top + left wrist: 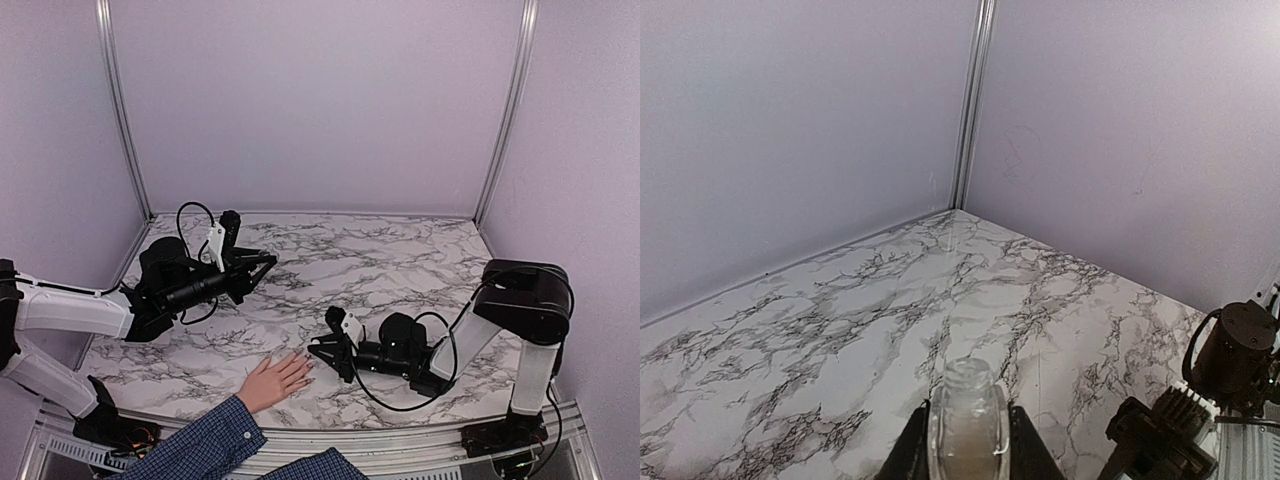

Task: Paint the nails
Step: Paint the hand on the nail.

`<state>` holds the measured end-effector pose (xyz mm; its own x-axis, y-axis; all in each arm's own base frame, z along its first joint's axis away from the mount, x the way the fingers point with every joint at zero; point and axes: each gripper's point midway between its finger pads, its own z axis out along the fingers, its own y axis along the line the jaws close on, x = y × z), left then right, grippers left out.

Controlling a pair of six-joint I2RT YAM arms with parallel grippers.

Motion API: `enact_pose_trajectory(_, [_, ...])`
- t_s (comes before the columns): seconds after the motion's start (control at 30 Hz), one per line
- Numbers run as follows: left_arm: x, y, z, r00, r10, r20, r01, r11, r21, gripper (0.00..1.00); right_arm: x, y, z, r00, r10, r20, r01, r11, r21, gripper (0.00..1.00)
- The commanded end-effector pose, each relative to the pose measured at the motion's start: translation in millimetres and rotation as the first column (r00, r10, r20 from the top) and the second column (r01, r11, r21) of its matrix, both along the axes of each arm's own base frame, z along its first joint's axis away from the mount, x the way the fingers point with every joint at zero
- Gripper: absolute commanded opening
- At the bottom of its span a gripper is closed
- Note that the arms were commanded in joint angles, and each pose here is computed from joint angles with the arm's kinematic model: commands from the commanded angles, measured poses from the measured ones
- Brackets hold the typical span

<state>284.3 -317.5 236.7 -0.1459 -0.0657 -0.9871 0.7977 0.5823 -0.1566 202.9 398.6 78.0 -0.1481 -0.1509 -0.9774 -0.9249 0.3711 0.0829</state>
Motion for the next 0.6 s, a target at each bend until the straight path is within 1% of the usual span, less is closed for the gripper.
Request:
enact_pose_trajectory(0.0, [-0.5,3.9,27.1,0.998,0.006,0.065,-0.002,0.998,-0.059,0.00,0.8,6.7,0.0,1.000,0.004,0.004,-0.004,1.000,0.002,0.00])
enact_pose_trajectory(0.57, [-0.8,4.1,27.0,0.998,0.007,0.065,-0.003,0.998,-0.059,0.00,6.5,3.3,-9.0,0.999,-0.034,-0.007,0.034,0.999,-0.035,0.00])
